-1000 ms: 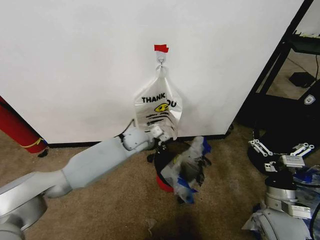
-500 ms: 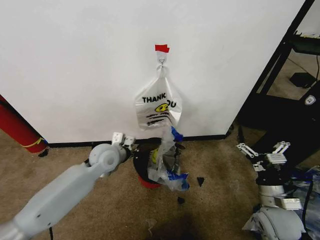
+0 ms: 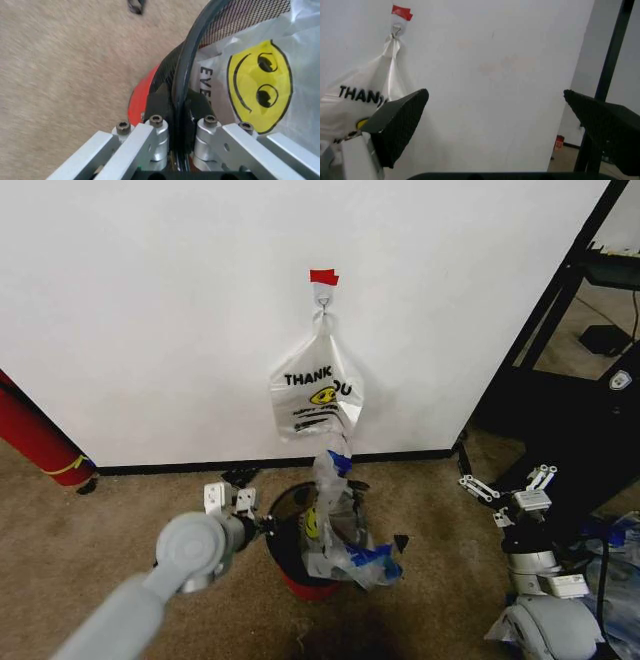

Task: Pick up the garbage bag from the wall and place it over the trash bin.

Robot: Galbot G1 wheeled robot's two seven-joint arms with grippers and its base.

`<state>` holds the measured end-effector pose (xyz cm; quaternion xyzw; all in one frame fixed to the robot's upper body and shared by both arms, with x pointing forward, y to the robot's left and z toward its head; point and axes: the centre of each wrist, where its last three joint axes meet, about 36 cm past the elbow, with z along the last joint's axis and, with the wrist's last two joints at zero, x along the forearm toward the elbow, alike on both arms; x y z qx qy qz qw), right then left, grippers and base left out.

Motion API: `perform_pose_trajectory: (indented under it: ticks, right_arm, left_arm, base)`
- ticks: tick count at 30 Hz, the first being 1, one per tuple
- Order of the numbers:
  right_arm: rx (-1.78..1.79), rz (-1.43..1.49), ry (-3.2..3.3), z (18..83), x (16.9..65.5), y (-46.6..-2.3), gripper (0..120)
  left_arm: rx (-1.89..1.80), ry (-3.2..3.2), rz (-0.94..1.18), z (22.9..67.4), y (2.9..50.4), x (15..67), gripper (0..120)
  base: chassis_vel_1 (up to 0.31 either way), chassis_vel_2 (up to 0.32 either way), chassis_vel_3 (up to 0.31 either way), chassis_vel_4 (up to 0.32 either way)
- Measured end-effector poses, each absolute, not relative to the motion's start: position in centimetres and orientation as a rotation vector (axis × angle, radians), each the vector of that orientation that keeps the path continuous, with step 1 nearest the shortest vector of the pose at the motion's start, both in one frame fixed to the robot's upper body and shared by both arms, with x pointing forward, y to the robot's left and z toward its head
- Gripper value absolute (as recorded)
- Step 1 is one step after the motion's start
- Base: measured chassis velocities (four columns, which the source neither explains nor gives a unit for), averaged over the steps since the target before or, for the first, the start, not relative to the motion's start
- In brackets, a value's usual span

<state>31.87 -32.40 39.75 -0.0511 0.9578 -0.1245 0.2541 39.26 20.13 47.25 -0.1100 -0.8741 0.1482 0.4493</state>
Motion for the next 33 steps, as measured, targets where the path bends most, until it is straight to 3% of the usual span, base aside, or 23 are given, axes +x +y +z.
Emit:
perform_pose_trajectory:
  ticks: [15,23,33]
  right_arm:
    - [-0.165,-0.353,2.587,39.6,31.2,-32.5,100]
    - [-0.18,-0.354,2.586,39.2,31.3,-32.2,100]
    - [-0.188,-0.357,2.587,39.0,31.5,-32.3,100]
  left_arm:
    - [-0.35,-2.213,0.321,45.5,16.9,38.8,3]
    - [-0.337,-2.226,0.296,45.8,17.0,38.9,30]
    - [-0.419,-2.362,0.2,49.3,18.4,36.3,66]
  base:
    - [0.0,0.0,0.0,0.0]
    - [0.0,0.0,0.0,0.0]
    - [0.0,0.0,0.0,0.0]
